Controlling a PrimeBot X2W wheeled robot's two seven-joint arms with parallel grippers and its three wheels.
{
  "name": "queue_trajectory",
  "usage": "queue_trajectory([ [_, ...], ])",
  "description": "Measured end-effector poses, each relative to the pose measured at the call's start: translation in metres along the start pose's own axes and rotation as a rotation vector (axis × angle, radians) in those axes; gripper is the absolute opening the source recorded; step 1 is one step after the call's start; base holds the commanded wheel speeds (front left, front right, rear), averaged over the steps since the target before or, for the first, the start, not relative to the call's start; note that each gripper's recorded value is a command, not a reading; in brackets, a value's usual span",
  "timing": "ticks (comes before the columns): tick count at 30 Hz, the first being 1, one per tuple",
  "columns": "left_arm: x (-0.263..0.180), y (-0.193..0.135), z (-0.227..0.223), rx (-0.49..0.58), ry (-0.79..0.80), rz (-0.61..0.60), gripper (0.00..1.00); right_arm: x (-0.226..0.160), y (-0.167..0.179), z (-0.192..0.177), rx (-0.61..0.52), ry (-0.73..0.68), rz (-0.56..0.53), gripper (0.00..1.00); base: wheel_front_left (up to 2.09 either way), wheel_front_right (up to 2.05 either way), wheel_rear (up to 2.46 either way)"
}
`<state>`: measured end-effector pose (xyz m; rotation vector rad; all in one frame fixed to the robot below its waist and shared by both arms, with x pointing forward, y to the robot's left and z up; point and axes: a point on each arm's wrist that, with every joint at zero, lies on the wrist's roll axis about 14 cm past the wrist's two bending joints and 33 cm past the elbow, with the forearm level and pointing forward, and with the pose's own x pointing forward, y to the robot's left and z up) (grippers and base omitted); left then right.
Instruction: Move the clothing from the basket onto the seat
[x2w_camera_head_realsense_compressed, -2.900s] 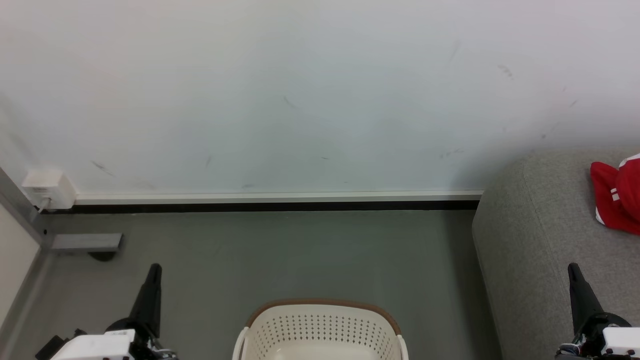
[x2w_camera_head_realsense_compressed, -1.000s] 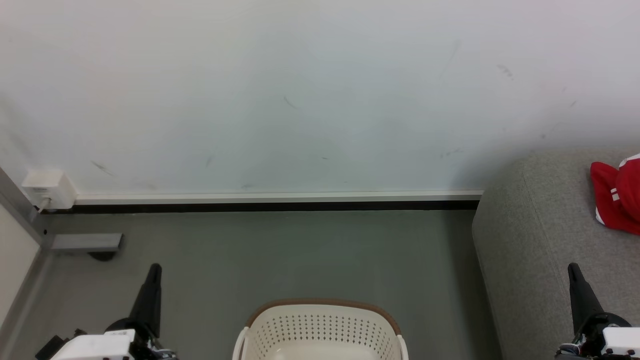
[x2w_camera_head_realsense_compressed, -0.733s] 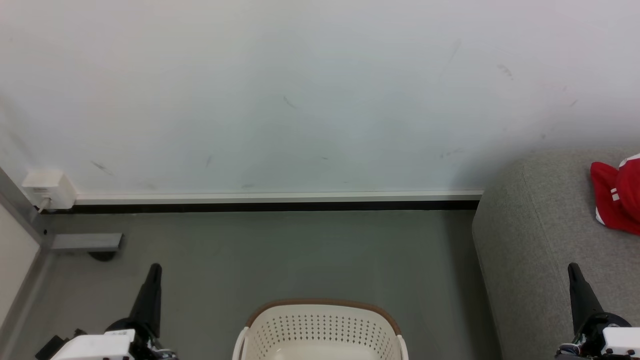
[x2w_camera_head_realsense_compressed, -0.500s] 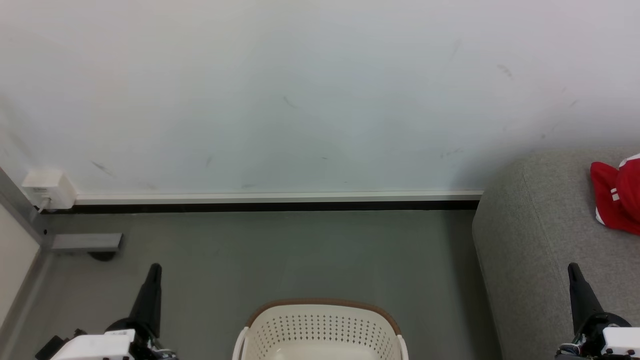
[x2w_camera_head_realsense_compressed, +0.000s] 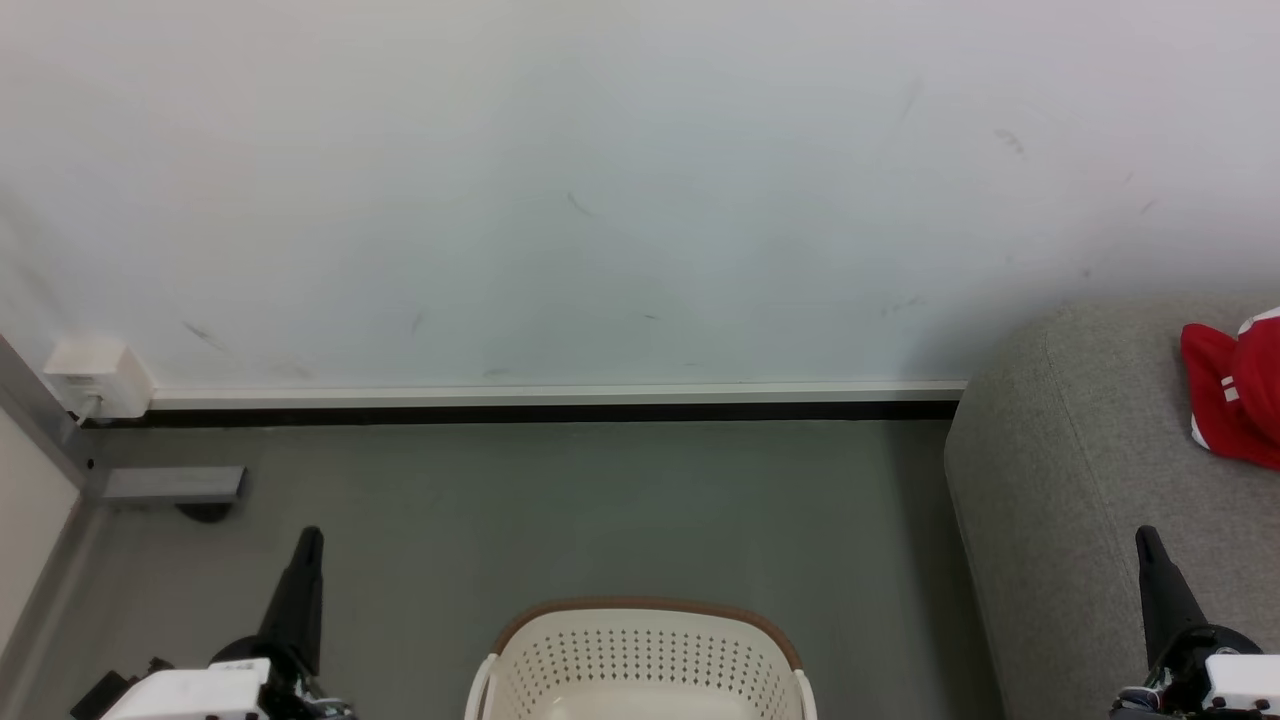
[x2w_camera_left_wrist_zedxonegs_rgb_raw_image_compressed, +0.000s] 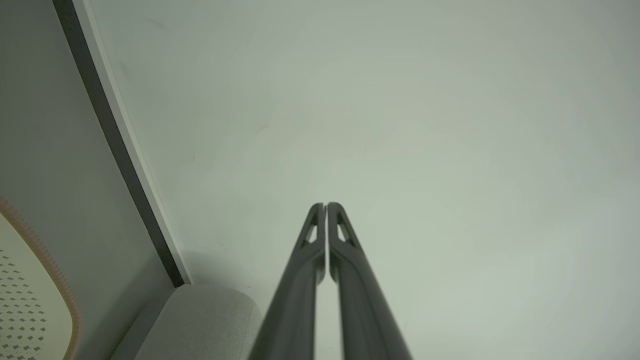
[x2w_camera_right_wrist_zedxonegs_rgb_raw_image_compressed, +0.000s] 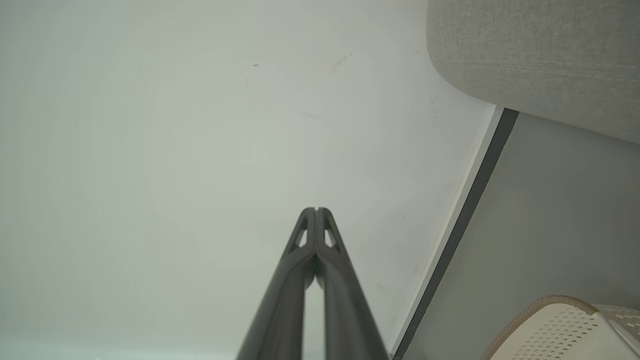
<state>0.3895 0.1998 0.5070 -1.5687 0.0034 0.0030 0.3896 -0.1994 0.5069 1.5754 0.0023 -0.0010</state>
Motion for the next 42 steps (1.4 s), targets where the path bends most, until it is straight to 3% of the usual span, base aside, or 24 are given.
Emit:
queue_trajectory([
  [42, 0.0, 0.0, 0.0, 0.0, 0.0, 0.0, 0.0, 0.0, 0.0001, 0.0, 0.0, 0.0, 0.0, 0.0, 0.0, 0.0, 0.0],
])
